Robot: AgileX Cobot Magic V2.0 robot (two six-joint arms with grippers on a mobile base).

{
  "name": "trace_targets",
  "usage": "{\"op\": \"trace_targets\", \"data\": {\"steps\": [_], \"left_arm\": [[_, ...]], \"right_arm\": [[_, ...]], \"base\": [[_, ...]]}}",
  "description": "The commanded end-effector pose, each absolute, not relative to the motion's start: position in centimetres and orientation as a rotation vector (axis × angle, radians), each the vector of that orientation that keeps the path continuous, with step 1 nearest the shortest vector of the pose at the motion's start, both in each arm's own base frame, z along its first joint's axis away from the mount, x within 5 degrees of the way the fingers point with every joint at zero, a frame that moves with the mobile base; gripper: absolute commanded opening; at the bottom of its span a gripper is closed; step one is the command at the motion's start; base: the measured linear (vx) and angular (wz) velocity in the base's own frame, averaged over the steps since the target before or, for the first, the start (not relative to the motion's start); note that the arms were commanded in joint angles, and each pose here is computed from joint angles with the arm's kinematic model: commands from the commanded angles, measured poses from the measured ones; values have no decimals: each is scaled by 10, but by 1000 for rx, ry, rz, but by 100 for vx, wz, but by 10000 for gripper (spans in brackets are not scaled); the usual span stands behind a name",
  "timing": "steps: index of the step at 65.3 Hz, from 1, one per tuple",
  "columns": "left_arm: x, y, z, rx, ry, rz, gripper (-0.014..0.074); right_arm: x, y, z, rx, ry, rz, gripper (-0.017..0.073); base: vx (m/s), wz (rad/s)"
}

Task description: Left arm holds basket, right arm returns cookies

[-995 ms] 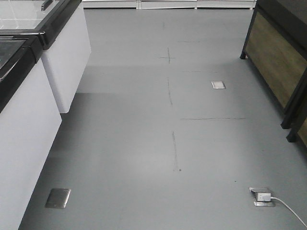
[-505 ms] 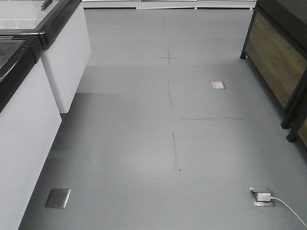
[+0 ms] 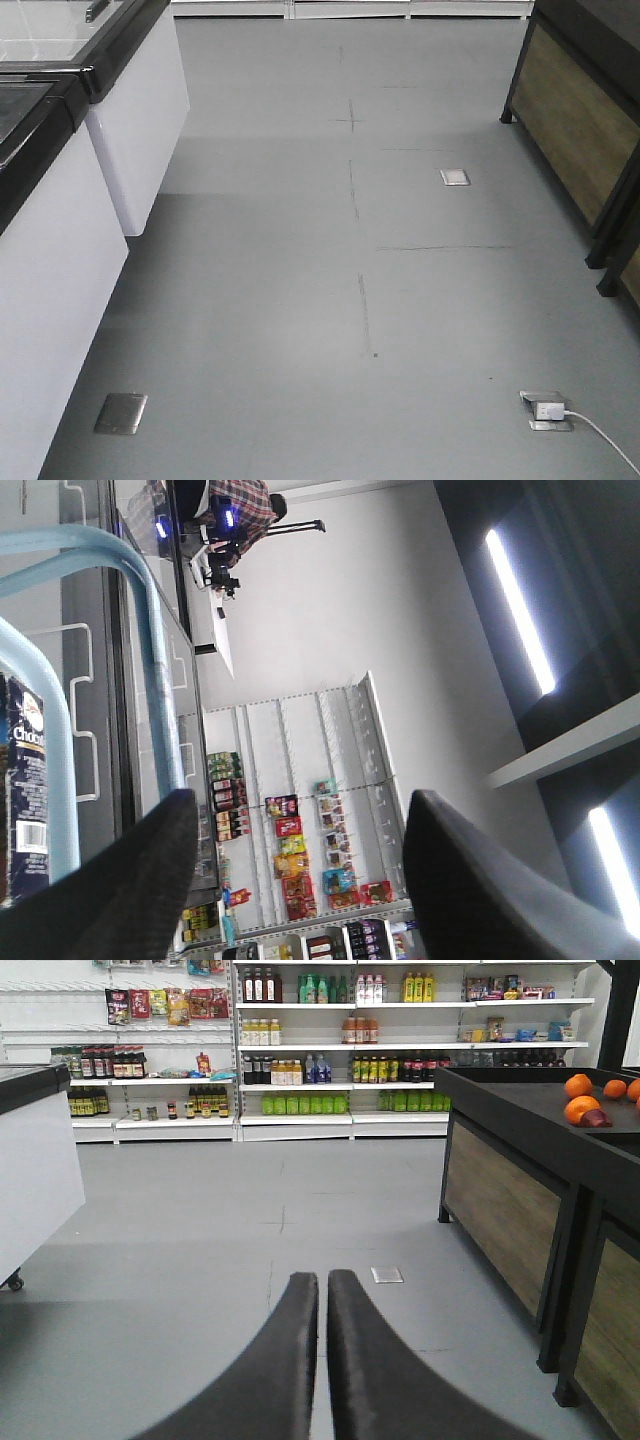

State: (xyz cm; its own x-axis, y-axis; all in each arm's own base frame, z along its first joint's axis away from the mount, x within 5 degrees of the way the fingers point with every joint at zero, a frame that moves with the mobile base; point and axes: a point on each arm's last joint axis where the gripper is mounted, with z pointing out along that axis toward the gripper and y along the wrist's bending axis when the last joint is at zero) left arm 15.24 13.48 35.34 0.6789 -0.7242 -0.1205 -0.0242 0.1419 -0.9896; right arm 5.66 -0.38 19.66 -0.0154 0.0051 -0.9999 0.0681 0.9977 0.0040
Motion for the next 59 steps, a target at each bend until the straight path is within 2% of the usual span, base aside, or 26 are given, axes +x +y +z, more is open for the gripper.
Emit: {"op": "trace_targets", "data": {"steps": [1,27,59], "left_arm": [[155,139,368,-1258,598,-611,436],[178,160,345,-1351,559,-669,436],[205,172,329,-1288,476,-816,436]], "right_arm": [[56,-4,198,47,1520,-61,-6],[56,-4,198,47,1520,-61,-6],[56,-4,198,47,1520,-61,-6]], "base": [[0,0],[0,0],[0,0]]}}
